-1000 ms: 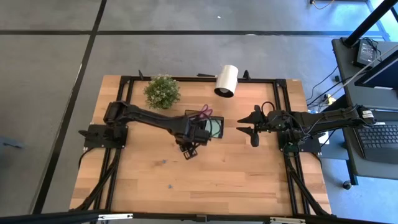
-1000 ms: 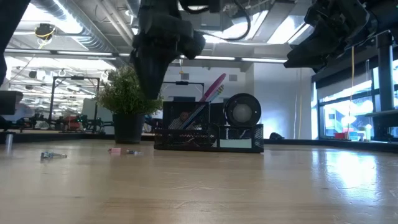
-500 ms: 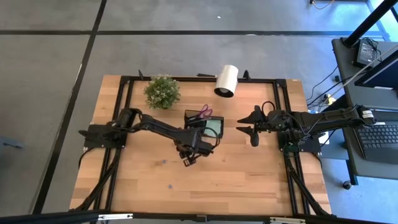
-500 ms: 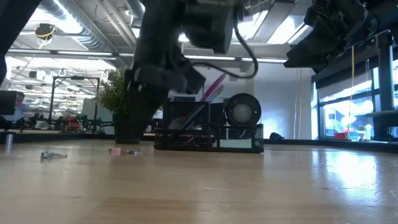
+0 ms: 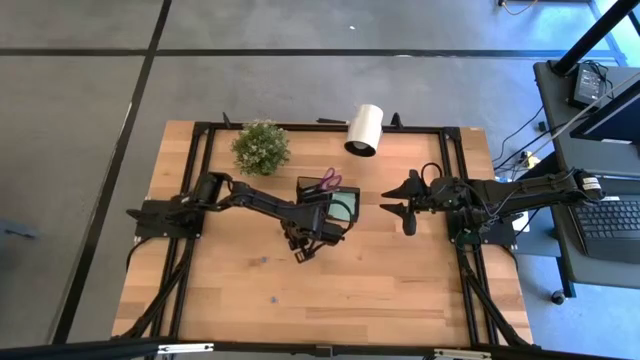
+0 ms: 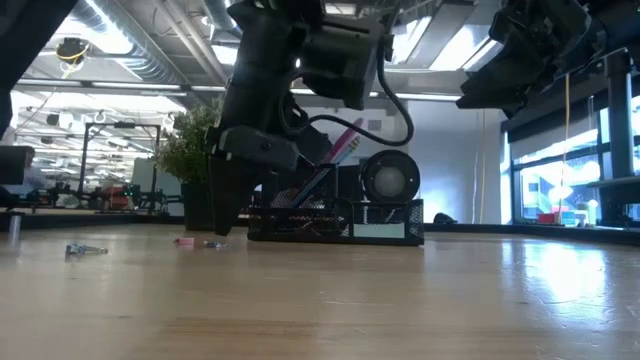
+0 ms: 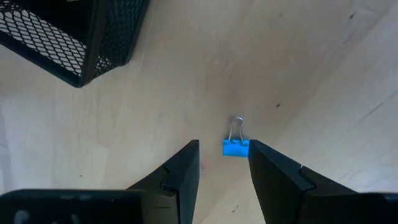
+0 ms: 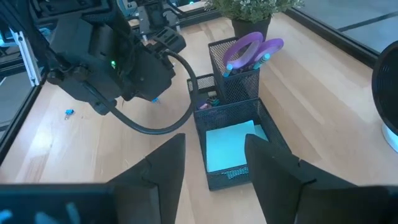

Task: Pick and place office supplies into organizer
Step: Put the blue binder clip into the black desk organizer

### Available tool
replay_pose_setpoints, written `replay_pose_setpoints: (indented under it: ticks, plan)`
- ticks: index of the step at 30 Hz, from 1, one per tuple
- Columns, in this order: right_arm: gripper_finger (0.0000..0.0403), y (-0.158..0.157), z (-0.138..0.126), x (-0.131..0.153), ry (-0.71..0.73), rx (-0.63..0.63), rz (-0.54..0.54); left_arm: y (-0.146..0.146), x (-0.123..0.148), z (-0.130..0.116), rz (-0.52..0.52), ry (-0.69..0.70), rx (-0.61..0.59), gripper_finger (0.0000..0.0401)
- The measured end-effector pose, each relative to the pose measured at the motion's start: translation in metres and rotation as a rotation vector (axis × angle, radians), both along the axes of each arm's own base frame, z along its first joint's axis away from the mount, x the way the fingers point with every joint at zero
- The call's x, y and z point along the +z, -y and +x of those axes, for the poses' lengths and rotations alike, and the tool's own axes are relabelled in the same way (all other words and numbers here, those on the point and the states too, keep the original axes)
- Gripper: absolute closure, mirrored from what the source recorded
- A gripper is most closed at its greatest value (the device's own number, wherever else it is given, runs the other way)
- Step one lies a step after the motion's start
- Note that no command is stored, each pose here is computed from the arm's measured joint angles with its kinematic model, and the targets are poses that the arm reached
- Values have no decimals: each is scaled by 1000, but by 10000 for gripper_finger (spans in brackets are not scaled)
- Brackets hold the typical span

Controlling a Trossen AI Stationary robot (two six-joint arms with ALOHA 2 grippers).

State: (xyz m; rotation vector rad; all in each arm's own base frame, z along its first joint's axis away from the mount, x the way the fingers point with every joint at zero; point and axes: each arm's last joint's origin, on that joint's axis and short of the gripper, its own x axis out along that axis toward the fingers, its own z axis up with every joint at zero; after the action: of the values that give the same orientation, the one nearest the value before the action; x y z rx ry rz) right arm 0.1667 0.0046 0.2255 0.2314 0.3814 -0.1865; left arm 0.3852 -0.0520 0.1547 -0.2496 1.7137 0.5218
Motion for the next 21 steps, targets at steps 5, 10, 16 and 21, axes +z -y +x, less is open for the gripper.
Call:
replay_pose_setpoints:
  ticks: [5,10,16,21]
  plan:
    - [232,0,0,0,0,0,0,1,0,0,-19,-4,-16,269]
    - [232,0,0,0,-1,1,-1,1,0,0,-33,-6,-22,269]
    - [232,0,0,0,-1,1,-2,1,-5,2,-37,-8,-37,269]
    - [232,0,0,0,-1,1,-2,1,-5,1,-36,-12,-38,269]
